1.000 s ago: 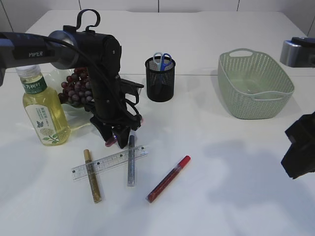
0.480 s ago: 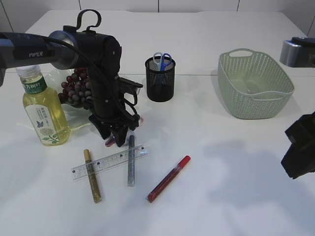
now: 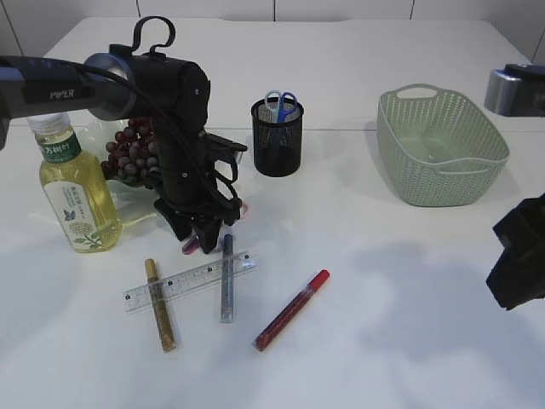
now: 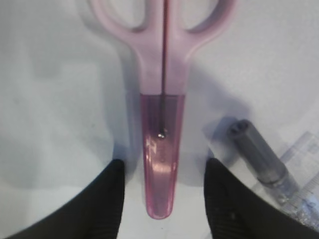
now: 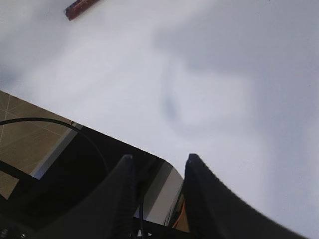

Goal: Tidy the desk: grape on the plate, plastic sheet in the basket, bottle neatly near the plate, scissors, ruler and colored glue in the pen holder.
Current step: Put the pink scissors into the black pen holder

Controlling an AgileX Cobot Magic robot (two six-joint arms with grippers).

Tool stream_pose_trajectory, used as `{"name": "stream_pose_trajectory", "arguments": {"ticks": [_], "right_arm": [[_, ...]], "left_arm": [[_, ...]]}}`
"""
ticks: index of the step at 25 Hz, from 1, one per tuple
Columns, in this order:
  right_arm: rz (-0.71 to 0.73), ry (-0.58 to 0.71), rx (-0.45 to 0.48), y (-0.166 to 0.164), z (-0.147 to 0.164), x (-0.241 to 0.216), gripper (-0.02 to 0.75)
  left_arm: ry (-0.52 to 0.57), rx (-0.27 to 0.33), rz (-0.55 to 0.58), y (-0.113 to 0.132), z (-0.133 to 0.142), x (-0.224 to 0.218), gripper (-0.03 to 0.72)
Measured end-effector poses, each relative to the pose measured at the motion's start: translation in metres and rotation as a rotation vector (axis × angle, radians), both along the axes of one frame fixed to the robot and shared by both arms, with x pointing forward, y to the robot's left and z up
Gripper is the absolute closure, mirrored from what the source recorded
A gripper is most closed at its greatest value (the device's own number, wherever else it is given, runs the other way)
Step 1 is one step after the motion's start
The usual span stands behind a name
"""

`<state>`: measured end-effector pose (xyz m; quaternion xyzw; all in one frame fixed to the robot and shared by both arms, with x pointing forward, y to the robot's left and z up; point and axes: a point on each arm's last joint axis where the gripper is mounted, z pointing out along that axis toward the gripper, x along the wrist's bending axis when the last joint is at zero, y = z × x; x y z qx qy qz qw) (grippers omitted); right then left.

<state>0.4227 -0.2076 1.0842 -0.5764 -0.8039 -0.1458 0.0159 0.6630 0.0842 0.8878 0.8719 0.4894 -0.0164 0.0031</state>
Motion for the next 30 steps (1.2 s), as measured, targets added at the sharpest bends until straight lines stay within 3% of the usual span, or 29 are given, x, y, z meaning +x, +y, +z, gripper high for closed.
{"name": "stream_pose_trajectory", "arguments": {"ticks": [30], "right_arm": [[0.0, 0.0, 0.0, 0.0, 0.0, 0.0, 0.459]], "left_arm": [[-0.026, -0.004, -0.001, -0.0008, -0.0019, 0.0033, 0.451]]}}
